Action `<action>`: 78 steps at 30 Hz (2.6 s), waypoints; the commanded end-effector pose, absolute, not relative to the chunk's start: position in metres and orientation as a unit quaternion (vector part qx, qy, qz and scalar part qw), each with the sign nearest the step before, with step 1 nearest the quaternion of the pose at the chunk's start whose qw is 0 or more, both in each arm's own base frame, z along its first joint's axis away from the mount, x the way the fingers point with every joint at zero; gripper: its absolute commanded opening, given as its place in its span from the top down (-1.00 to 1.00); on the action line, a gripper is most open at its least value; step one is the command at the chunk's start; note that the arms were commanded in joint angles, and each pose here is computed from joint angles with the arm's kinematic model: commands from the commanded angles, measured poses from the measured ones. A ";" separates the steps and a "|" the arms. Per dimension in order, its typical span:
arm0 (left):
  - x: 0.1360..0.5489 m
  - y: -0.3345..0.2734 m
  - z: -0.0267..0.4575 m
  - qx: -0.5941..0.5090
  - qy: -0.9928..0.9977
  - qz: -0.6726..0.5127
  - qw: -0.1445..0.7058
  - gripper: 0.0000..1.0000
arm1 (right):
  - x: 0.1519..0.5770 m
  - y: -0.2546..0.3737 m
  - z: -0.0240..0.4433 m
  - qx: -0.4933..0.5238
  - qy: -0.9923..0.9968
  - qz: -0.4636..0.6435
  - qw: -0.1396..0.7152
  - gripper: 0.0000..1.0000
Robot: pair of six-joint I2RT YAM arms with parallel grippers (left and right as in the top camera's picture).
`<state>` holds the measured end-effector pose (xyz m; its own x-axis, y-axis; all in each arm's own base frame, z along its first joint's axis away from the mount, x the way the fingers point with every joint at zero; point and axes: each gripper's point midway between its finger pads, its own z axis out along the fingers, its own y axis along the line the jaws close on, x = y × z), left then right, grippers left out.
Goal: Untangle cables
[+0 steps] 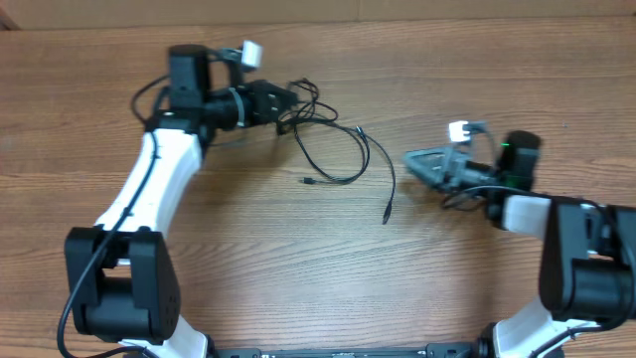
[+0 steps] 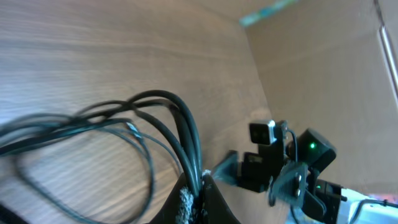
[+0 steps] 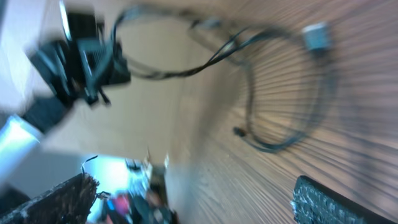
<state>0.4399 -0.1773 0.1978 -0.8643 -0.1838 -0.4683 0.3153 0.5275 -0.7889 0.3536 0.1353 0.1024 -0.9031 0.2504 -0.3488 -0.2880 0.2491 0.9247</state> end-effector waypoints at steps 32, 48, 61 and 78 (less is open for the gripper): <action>0.363 -0.223 0.248 0.199 0.816 -0.476 0.262 0.92 | 0.385 0.216 0.113 0.253 0.740 0.611 0.123 0.93; 0.408 -0.029 0.210 -0.086 0.885 -0.359 0.284 0.92 | 0.354 0.061 0.071 0.252 0.754 0.595 0.117 0.92; 0.378 -0.083 0.182 -0.049 0.916 -0.346 0.198 -0.99 | 0.357 0.048 0.078 0.225 0.754 0.597 0.156 -0.99; 0.392 -0.036 0.153 -0.298 0.917 -0.178 0.194 -0.99 | 0.358 0.155 0.150 0.089 0.821 0.489 0.281 -0.99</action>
